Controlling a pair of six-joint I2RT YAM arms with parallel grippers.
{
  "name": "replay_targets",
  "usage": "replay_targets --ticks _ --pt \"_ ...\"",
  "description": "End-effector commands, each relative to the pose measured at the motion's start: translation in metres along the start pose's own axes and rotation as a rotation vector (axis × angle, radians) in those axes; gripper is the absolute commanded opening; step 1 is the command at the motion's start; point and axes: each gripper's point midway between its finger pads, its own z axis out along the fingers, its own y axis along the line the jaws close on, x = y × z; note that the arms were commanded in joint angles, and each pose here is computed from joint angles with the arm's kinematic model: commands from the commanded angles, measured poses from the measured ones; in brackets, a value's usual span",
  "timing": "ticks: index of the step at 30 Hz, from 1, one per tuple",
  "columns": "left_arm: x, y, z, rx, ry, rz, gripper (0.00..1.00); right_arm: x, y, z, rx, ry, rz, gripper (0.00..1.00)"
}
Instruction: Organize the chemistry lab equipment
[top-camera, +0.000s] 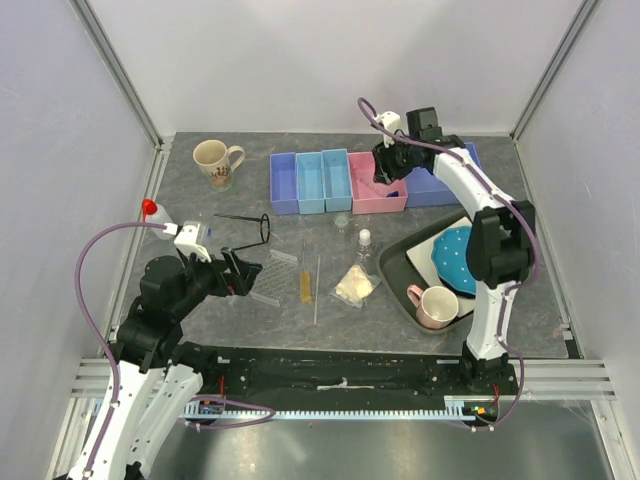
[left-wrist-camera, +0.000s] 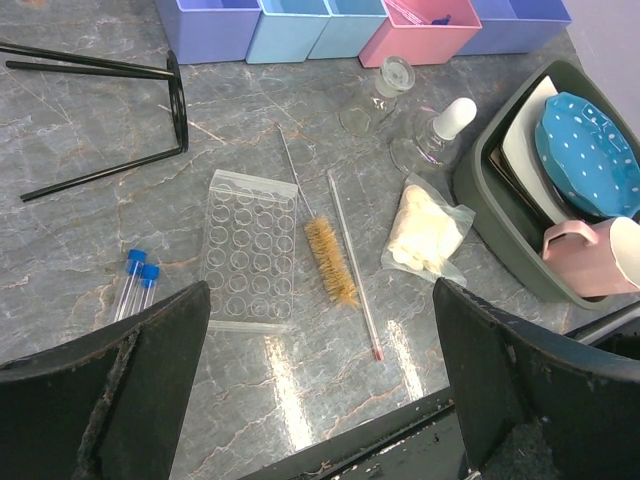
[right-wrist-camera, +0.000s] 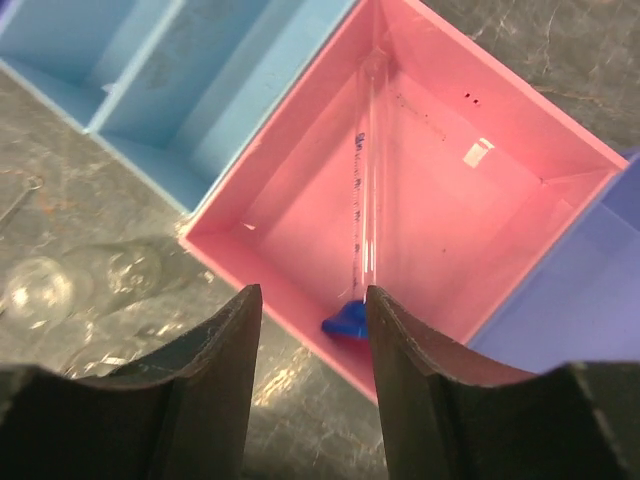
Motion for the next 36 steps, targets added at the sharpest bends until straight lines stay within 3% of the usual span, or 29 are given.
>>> replay_targets --ticks 1,6,8,9,14,20,25,36 --pt "-0.015 -0.003 -0.001 0.008 -0.066 0.011 0.99 -0.03 0.027 -0.054 -0.033 -0.117 -0.09 0.54" --pt "-0.013 -0.004 0.001 0.016 -0.051 0.011 0.99 -0.02 0.064 -0.092 -0.122 -0.17 -0.122 0.58" --pt "-0.013 -0.004 0.002 0.014 -0.049 0.011 0.99 -0.027 0.081 -0.12 -0.136 -0.24 -0.166 0.64" --pt "-0.012 -0.003 0.003 0.013 -0.044 0.01 0.98 -0.009 0.087 -0.119 -0.15 -0.223 -0.157 0.67" --pt "-0.008 0.0 0.008 0.002 -0.016 0.005 0.99 0.0 0.115 -0.175 -0.136 -0.38 -0.247 0.98" --pt "0.004 0.008 0.021 -0.038 0.059 -0.018 0.98 0.037 0.124 -0.197 -0.181 -0.447 -0.197 0.98" --pt "0.014 0.012 0.037 -0.058 0.137 -0.056 0.95 0.059 0.107 -0.197 -0.11 -0.473 -0.124 0.98" --pt "0.029 0.044 0.097 -0.209 0.356 -0.041 0.74 0.069 0.088 -0.195 -0.066 -0.442 -0.073 0.98"
